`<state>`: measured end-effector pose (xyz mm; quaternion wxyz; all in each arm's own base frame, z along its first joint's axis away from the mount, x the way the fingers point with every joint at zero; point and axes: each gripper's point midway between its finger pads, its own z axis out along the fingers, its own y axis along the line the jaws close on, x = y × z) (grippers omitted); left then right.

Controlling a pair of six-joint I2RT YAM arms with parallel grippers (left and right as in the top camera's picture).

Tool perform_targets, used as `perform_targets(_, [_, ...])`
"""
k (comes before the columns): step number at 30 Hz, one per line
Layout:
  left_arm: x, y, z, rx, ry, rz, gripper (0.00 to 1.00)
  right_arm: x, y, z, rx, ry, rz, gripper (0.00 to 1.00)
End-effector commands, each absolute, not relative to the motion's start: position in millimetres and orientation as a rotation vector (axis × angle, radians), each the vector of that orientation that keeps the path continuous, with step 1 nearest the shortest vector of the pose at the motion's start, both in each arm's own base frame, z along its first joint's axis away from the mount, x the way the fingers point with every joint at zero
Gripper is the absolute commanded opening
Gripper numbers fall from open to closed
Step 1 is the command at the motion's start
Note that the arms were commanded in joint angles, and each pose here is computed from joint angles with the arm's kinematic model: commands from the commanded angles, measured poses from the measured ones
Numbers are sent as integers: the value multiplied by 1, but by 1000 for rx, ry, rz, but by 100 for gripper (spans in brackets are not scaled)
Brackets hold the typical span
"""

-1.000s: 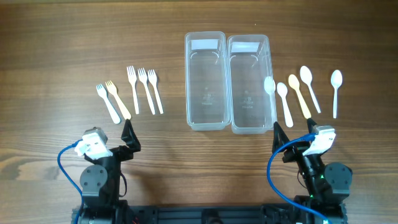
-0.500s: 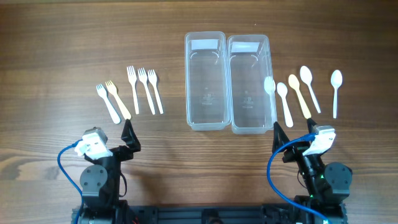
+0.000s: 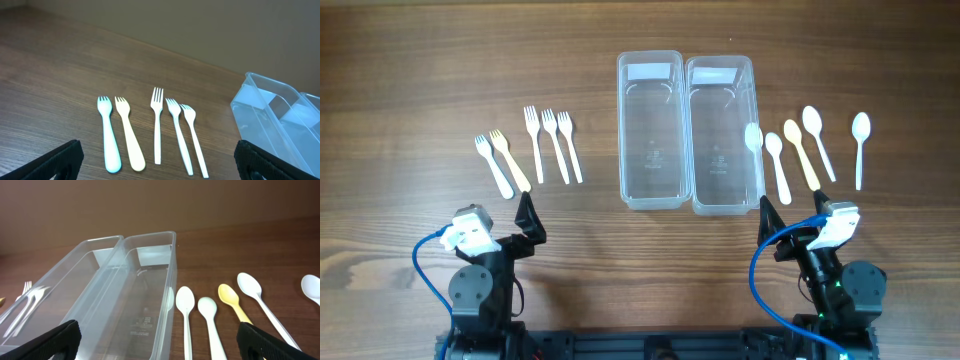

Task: Pack container

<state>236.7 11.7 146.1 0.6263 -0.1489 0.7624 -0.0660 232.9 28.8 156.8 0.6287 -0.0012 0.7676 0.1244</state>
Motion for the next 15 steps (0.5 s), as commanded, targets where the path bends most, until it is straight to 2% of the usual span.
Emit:
perform_targets(1, [238, 11, 150, -345, 1723, -175, 100, 233, 28, 156, 14, 1755, 286, 100])
perform_targets(11, [238, 2, 142, -312, 1767, -215, 100, 229, 48, 170, -84, 1711, 385, 100])
perform_targets(15, [240, -7, 154, -281, 1795, -255, 99, 226, 50, 200, -84, 1672, 405, 100])
